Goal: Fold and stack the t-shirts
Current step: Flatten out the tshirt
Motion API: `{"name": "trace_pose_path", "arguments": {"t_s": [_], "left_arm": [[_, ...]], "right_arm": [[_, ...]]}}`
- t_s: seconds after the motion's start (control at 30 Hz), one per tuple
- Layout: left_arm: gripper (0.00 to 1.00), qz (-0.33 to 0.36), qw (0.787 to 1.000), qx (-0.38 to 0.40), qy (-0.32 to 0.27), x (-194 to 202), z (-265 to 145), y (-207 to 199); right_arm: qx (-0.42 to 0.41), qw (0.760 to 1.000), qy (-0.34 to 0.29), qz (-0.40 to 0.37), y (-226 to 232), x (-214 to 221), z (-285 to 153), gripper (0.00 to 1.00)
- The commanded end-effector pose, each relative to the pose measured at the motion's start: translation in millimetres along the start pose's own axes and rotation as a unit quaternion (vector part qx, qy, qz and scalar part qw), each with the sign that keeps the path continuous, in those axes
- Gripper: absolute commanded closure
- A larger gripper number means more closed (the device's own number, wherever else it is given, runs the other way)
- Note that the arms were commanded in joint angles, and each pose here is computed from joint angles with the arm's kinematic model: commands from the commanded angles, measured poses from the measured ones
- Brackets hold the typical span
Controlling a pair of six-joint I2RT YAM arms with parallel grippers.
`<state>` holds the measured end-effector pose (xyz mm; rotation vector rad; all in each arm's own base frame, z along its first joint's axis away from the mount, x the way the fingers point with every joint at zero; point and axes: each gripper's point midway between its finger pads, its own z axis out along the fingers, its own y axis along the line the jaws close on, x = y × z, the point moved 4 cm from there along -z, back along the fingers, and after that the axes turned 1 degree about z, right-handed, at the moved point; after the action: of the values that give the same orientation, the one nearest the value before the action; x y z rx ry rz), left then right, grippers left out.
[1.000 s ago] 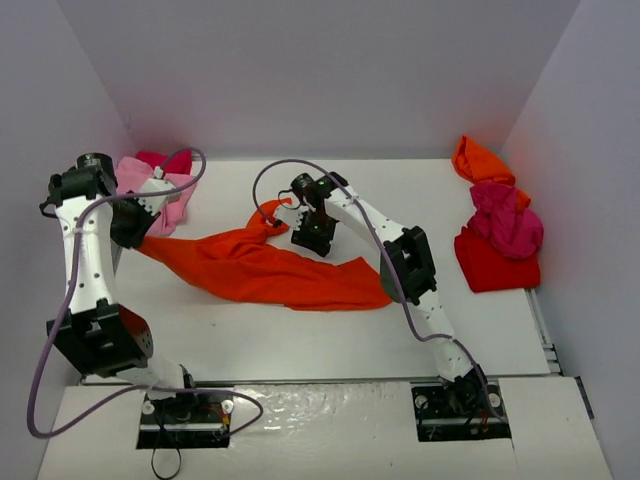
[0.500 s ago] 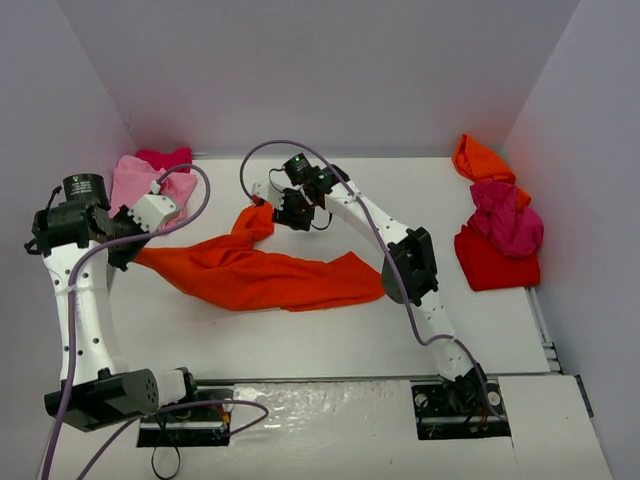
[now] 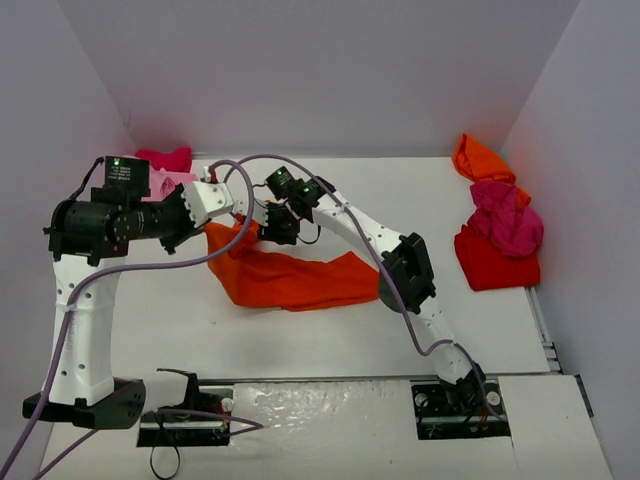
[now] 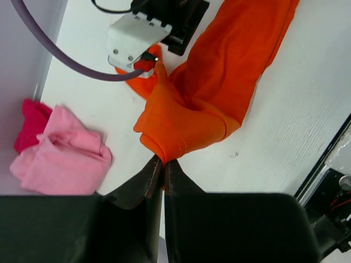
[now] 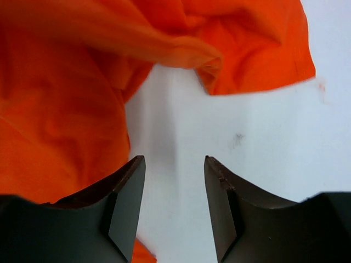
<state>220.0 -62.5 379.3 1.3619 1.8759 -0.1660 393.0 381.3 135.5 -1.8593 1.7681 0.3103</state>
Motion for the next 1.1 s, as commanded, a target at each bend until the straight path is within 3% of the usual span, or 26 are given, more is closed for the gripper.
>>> {"name": "trace_pose_path", "arguments": {"t_s": [0.0, 0.13, 0.23, 0.33, 0.47, 0.7, 0.83, 1.07], "left_arm": [[1.0, -0.03, 0.992, 0.121, -0.028, -23, -20, -45], [1.0, 0.002, 0.987, 0.095, -0.131, -60, -57, -53], [1.0, -0.001, 0.995, 0.068, -0.069, -38, -51, -45], [1.0, -0.017, 0.996, 0.092, 0.01, -2, -22, -45], [1.0, -0.04, 0.99, 0.108, 0.082, 33, 6, -46], [1.0, -0.062, 0.976, 0.12, 0.168, 77, 20, -61], [1.0, -0.074, 0.974, 0.104, 0.187, 94, 20, -68], [1.0, -0.093, 0.97, 0.081, 0.209, 115, 18, -74]], "right_arm": [[0.093, 0.99, -0.055, 0.092, -72, 29, -90, 0.59], [0.102, 0.982, -0.098, 0.126, -93, 56, -137, 0.58], [0.091, 0.981, -0.12, 0.121, -86, 57, -156, 0.56], [0.059, 0.982, -0.146, 0.103, -67, 40, -160, 0.42], [0.025, 0.986, -0.145, 0.074, -43, 15, -146, 0.4], [-0.031, 0.989, -0.141, 0.041, -13, -12, -112, 0.39], [-0.058, 0.985, -0.157, 0.041, -10, -30, -90, 0.39], [-0.112, 0.983, -0.136, 0.051, 5, -23, -28, 0.39]]}}
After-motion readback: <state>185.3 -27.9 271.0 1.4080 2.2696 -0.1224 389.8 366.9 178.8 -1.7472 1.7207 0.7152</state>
